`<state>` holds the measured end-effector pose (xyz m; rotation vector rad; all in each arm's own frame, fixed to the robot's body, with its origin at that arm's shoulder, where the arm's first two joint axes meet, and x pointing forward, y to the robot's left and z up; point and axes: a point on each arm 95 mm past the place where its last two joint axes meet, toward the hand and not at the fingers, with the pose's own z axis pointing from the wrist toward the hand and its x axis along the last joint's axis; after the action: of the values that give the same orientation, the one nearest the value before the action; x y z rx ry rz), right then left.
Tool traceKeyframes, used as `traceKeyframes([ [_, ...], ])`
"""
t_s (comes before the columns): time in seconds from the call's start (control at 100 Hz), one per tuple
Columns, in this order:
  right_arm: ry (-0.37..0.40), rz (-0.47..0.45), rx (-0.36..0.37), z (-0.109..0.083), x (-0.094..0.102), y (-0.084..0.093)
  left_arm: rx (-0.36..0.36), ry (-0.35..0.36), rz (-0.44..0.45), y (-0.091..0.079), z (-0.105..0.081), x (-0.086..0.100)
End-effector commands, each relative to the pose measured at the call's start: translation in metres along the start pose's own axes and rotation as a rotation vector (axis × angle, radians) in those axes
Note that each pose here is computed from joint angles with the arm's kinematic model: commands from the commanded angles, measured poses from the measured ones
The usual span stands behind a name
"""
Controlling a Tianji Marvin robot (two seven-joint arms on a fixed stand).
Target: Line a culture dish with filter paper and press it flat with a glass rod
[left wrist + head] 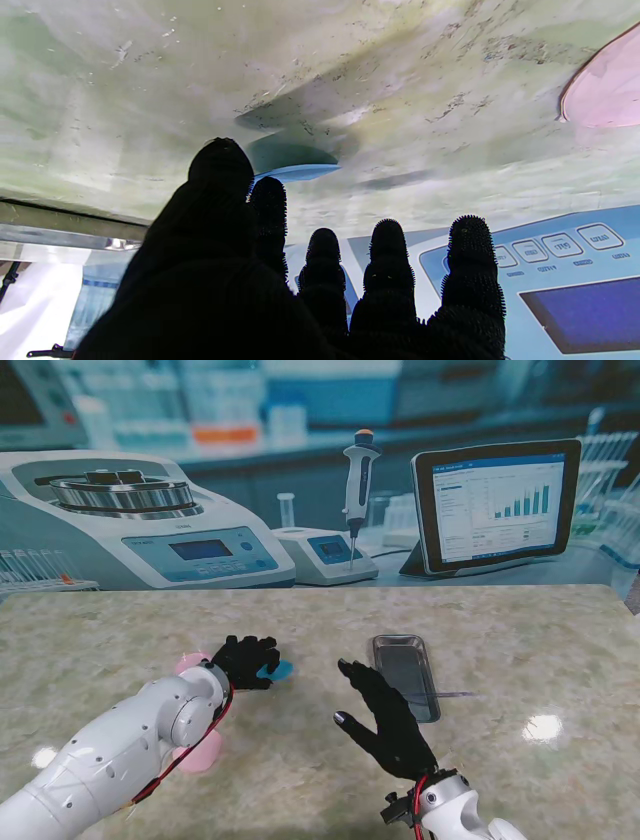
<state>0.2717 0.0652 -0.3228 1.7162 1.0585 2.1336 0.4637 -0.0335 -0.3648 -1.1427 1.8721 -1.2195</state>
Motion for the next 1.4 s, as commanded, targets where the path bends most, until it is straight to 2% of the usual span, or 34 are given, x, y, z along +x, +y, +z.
traceKeyframes([
  [0.0,-0.003,0.013,0.001,-0.001,0.001,-0.003,0.009,0.008,-0.006,-0.002,0.0,0.003],
  [0.6,-0.002,0.015,-0.001,-0.002,0.001,-0.003,0.081,0.006,-0.039,-0.014,-0.006,0.002],
  [0.85,0.0,0.015,-0.002,-0.001,0.002,-0.003,0.115,0.013,-0.065,-0.024,-0.013,0.001],
  [1.39,0.002,0.013,0.0,-0.002,0.002,-0.003,0.181,0.007,-0.064,-0.043,-0.03,-0.009],
])
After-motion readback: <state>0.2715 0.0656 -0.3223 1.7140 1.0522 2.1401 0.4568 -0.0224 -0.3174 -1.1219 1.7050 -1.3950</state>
